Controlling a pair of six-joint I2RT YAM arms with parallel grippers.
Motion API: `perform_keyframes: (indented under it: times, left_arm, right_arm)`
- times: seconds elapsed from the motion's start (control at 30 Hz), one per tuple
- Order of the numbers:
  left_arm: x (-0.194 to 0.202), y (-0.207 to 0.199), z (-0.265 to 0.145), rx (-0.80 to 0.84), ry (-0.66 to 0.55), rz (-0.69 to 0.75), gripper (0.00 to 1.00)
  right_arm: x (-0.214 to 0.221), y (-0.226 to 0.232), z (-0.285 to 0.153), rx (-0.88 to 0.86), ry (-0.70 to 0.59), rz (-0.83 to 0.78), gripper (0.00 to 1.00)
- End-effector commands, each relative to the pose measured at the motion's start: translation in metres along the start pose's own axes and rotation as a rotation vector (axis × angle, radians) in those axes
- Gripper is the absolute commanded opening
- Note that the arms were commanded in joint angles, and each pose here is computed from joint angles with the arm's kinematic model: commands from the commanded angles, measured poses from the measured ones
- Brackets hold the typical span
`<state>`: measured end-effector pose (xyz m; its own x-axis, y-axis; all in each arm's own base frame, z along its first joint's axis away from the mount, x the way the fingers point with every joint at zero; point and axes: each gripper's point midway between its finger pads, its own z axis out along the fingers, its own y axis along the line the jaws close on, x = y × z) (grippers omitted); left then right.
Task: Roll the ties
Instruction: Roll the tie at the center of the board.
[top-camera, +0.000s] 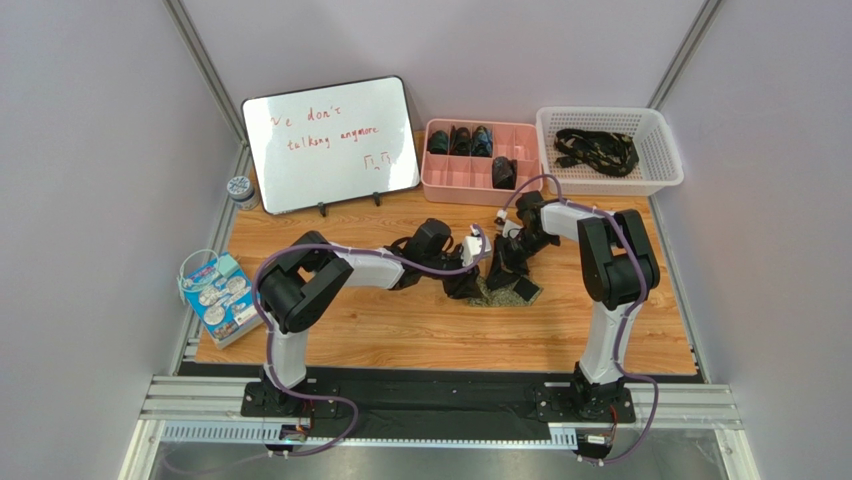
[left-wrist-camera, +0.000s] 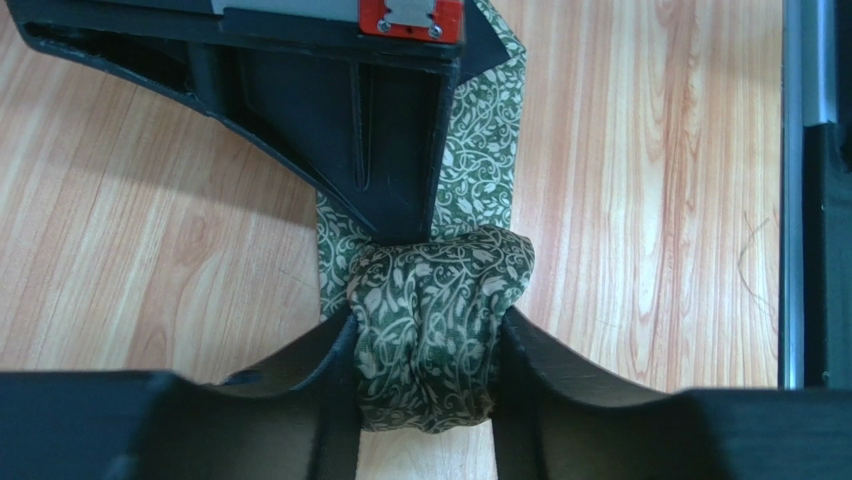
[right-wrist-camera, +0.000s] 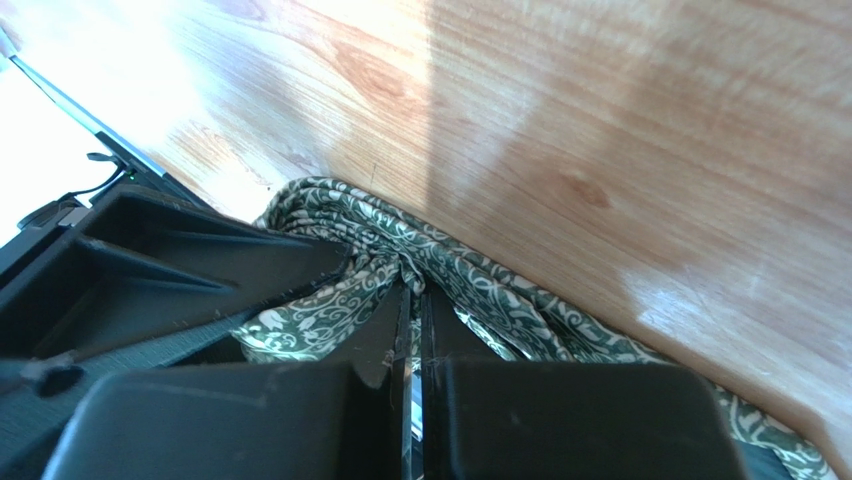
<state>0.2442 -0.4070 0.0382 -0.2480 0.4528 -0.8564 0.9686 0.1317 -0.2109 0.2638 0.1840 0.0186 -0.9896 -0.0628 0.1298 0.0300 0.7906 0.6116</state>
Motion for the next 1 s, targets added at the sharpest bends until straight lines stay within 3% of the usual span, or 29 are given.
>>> perform_keyframes:
  times: [0.0,0.17,0.2,0.33,0.5,0.73,0.83,0.9,0.97]
  left_arm:
    - [0.009,0.007,0.001,-0.079,0.131,0.054,0.32]
    - [0.033,0.007,-0.008,-0.117,0.315,0.104,0.25]
    - [0.040,0.005,-0.011,-0.115,0.348,0.100,0.25]
    - [0.057,0.004,-0.013,-0.125,0.428,0.095,0.30]
    - [0.063,0.005,-0.010,-0.129,0.469,0.089,0.35]
    - [0.063,0.006,-0.004,-0.118,0.481,0.078,0.40]
    - [0.060,0.002,-0.005,-0.100,0.463,0.071,0.45]
    - [0.054,-0.001,-0.004,-0.085,0.430,0.073,0.49]
    - [0.046,-0.006,-0.008,-0.067,0.387,0.074,0.50]
  right_arm:
    - [-0.027,-0.007,0.007,0.040,-0.089,-0.078,0.01]
    - [-0.019,0.016,-0.028,-0.051,-0.053,-0.091,0.18]
    - [-0.018,0.015,-0.036,-0.057,-0.053,-0.087,0.27]
    - [-0.003,0.026,-0.056,-0.130,-0.008,-0.087,0.42]
    - [0.013,0.035,-0.054,-0.219,0.038,-0.046,0.50]
    - [0.018,0.032,-0.037,-0.244,0.057,-0.081,0.42]
    - [0.012,0.017,-0.024,-0.190,0.053,-0.077,0.28]
    - [0.009,0.011,-0.021,-0.168,0.048,-0.078,0.11]
    - [0.005,0.002,-0.018,-0.132,0.038,-0.078,0.06]
